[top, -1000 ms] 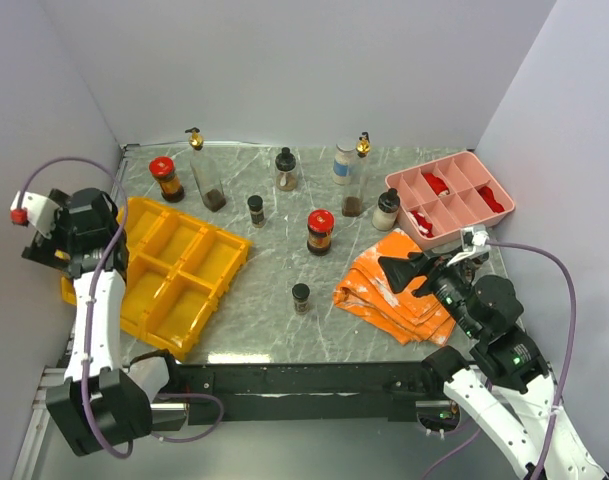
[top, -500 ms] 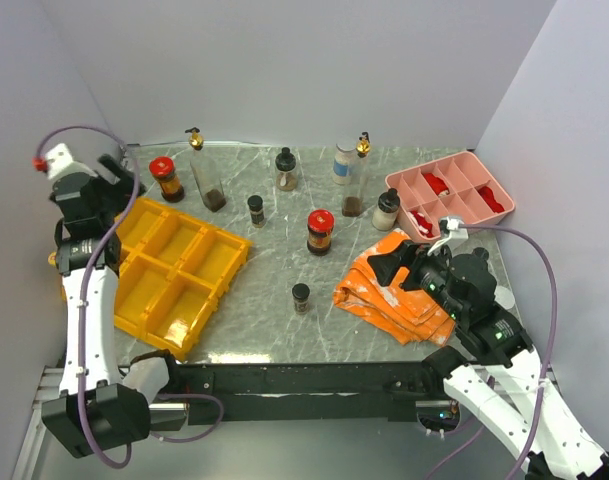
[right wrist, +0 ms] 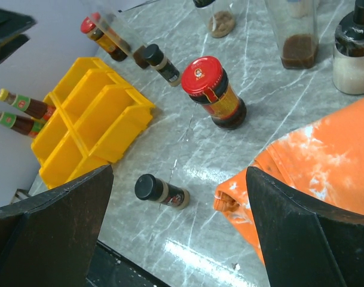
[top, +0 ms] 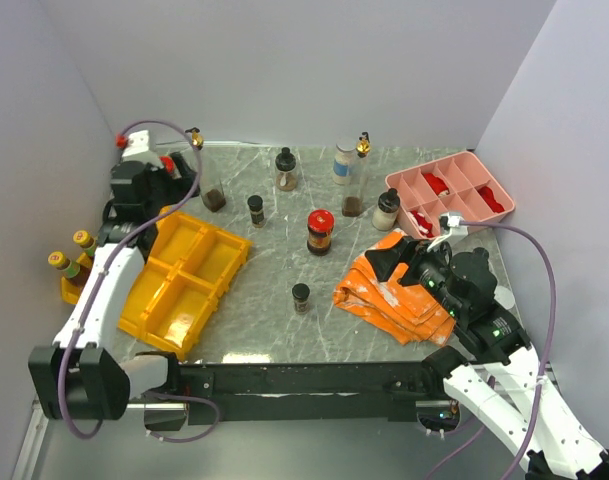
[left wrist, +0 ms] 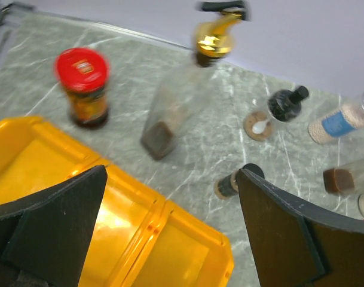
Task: Organize the condiment bottles
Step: Pick up the bottle from the center of the board.
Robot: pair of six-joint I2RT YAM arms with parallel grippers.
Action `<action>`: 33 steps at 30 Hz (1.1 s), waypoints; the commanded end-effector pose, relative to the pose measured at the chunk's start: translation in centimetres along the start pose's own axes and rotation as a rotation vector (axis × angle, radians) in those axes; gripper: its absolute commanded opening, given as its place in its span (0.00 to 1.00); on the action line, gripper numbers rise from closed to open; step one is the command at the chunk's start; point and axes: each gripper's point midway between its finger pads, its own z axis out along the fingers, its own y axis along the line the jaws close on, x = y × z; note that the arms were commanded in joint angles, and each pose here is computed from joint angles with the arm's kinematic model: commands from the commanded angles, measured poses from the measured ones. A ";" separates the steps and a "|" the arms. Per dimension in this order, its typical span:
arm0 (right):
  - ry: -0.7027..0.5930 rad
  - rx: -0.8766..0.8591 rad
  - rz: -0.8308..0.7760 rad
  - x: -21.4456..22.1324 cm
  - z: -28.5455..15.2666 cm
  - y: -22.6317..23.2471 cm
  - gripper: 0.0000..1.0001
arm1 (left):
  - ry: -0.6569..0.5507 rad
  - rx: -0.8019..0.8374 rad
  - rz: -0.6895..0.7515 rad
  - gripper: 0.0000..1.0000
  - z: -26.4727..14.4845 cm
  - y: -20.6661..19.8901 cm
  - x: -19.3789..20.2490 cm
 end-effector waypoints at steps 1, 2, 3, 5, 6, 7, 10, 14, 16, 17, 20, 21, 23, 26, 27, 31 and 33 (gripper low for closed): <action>-0.054 -0.054 -0.035 -1.6 0.0 1.3 1.00 | -0.164 0.040 0.133 0.98 1.6 -2.9 -4.3; -0.055 -0.052 -0.040 -1.6 0.0 1.2 1.00 | -0.190 0.056 0.152 0.98 2.2 -3.2 -4.6; -0.055 -0.052 -0.046 -1.6 0.0 1.2 1.00 | -0.201 0.068 0.157 0.99 2.4 -3.4 -4.7; -0.067 -0.062 -0.061 -1.9 -0.3 1.4 1.00 | -0.208 0.086 0.171 0.99 3.2 -3.6 -4.3; -0.067 -0.065 -0.065 -1.8 -0.3 1.4 1.00 | -0.226 0.093 0.173 0.99 3.5 -3.7 -4.6; -0.068 -0.076 -0.064 -1.8 -0.3 1.5 1.00 | -0.228 0.095 0.181 0.98 3.7 -3.8 -4.7; -0.080 -0.123 -0.060 -1.7 -0.3 2.2 1.00 | -0.212 0.117 0.208 0.95 5.1 -4.1 -4.3; -0.093 -0.148 -0.062 -1.9 -0.2 2.7 1.00 | -0.140 0.193 0.241 0.90 7.5 -5.2 -2.5; -0.093 -0.148 -0.068 -2.0 -0.1 2.7 1.00 | -0.149 0.186 0.241 0.84 8.1 -5.2 -2.9; -0.092 -0.147 -0.071 -2.0 -0.1 2.7 1.00 | -0.149 0.168 0.241 0.83 8.6 -4.9 -2.7; -0.101 -0.144 -0.078 -2.3 -0.1 2.7 1.00 | -0.181 0.178 0.243 0.81 9.3 -5.0 -2.9; -0.102 -0.141 -0.080 -2.3 -0.1 2.7 1.00 | -0.186 0.185 0.242 0.80 9.5 -5.2 -3.0; -0.107 -0.135 -0.081 -2.4 -0.1 2.5 1.00 | -0.184 0.196 0.245 0.78 10.3 -5.3 -2.9; -0.110 -0.135 -0.081 -2.4 -0.1 2.5 1.00 | -0.184 0.200 0.251 0.73 11.3 -5.5 -3.0; -0.112 -0.134 -0.080 -2.5 -0.2 2.5 1.00 | -0.183 0.210 0.255 0.72 11.5 -5.7 -3.0; -0.114 -0.123 -0.083 -2.5 0.0 2.3 1.00 | -0.185 0.206 0.269 0.69 12.5 -5.7 -3.2; -0.117 -0.118 -0.084 -2.6 0.0 2.2 1.00 | -0.175 0.203 0.273 0.68 13.1 -5.6 -2.8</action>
